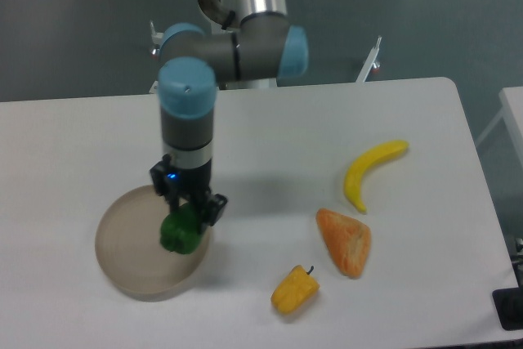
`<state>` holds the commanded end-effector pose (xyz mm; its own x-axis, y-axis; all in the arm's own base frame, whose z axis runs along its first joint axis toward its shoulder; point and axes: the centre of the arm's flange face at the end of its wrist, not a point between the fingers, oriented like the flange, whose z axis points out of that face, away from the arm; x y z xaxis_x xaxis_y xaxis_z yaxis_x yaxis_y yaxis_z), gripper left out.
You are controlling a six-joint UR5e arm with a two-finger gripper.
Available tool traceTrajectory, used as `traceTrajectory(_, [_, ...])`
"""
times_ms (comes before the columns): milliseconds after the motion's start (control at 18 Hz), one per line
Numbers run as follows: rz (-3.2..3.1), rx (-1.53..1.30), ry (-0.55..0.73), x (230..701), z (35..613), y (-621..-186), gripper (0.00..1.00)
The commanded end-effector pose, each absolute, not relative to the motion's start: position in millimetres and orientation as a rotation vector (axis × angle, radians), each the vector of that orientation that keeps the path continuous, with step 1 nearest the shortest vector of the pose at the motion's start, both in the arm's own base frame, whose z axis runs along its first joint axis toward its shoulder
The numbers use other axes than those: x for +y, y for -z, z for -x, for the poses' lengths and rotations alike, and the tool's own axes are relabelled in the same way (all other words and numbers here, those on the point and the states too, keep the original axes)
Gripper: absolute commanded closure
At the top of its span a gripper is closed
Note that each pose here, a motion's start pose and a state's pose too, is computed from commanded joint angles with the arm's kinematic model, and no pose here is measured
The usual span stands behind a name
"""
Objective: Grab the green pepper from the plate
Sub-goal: 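Lift the green pepper off the plate and carry it toward the banana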
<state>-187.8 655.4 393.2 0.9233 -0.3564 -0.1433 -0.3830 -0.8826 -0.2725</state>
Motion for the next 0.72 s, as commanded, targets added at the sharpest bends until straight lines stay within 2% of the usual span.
traceTrajectory(222, [2.798, 0.601, -0.207, 625, 240, -413, 0.64])
traceTrajectory(500, [2.816, 0.737, -0.240, 596, 296, -406, 0.64])
traceTrajectory(722, [2.843, 0.756, -0.278, 584, 316, -403, 0.64])
